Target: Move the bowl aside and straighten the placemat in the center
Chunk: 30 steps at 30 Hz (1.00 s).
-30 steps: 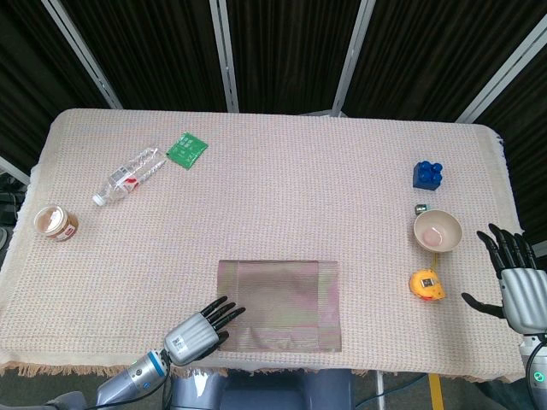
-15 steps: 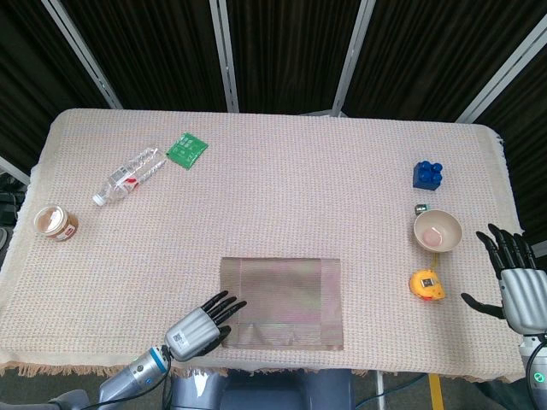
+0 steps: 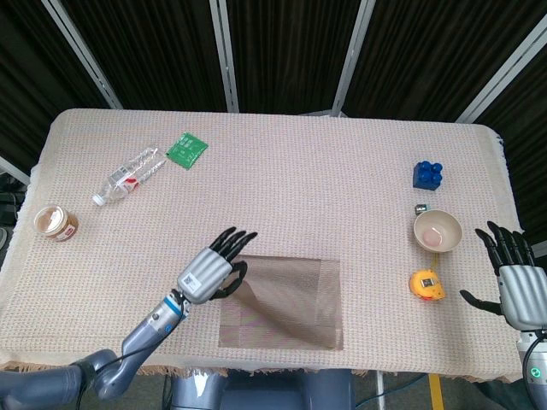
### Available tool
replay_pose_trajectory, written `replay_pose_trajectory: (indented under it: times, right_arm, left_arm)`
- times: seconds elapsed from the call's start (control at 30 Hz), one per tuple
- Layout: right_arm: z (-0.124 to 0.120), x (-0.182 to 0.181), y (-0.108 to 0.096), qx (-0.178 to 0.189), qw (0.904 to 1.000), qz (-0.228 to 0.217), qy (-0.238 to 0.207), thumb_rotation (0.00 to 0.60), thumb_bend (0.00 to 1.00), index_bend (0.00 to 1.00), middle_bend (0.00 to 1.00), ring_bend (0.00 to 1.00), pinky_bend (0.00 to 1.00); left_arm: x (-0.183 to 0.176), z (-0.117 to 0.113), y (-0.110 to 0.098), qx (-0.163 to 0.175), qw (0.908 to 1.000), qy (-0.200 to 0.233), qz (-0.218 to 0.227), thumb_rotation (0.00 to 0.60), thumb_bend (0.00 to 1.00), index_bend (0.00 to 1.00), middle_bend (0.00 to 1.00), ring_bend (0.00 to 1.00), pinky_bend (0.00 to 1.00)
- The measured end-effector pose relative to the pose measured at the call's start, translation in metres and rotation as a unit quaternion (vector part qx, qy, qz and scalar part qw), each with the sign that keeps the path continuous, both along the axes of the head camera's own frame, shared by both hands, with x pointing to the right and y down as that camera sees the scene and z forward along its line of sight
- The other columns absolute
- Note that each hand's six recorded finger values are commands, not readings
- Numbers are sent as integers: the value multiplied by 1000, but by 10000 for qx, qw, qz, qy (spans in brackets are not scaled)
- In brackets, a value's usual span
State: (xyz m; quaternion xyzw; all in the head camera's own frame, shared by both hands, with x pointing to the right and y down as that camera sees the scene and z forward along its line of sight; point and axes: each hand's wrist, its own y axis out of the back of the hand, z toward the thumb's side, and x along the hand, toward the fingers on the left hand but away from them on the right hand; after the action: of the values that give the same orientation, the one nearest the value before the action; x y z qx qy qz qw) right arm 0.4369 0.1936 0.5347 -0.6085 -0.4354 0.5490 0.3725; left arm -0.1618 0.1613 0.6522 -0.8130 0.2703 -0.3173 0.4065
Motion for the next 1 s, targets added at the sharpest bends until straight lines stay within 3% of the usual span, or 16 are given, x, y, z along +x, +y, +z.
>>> replay_pose_trajectory:
  times: [0.27, 0.47, 0.6, 0.63, 0.67, 0.77, 0.8, 1.0]
  right_arm:
    - [-1, 5, -1, 33, 9999, 56, 82, 600, 0, 111, 0, 0, 0]
    - [1, 6, 0, 11, 10000, 41, 68, 600, 0, 111, 0, 0, 0]
    - [2, 7, 1, 5, 9999, 71, 101, 600, 0, 112, 0, 0, 0]
    - [2, 7, 1, -1, 9999, 75, 106, 600, 0, 112, 0, 0, 0]
    - [3, 7, 1, -16, 9999, 74, 112, 600, 0, 111, 0, 0, 0]
    - [5, 6, 3, -71, 9999, 72, 106, 600, 0, 112, 0, 0, 0]
    - [6, 5, 3, -88, 9999, 69, 102, 600, 0, 112, 0, 0, 0]
    - [9, 1, 5, -144, 9998, 14, 103, 600, 0, 112, 0, 0, 0]
  left_arm:
    - [-13, 18, -88, -105, 9941, -267, -1043, 600, 569, 696, 0, 0, 0]
    - [-51, 45, -124, -180, 9839, -686, -1640, 600, 569, 696, 0, 0, 0]
    - [-77, 59, -134, -238, 9775, -841, -1918, 600, 564, 666, 0, 0, 0]
    - [-83, 62, -136, -255, 9761, -859, -1981, 600, 551, 631, 0, 0, 0]
    - [-93, 66, -138, -284, 9736, -884, -2083, 600, 494, 526, 0, 0, 0]
    - [-110, 72, -140, -328, 9699, -939, -2223, 600, 224, 88, 0, 0, 0]
    - [-115, 73, -140, -335, 9689, -976, -2250, 600, 162, 12, 0, 0, 0]
    - [-150, 73, -138, -283, 9642, -1270, -2309, 600, 120, 0, 0, 0, 0]
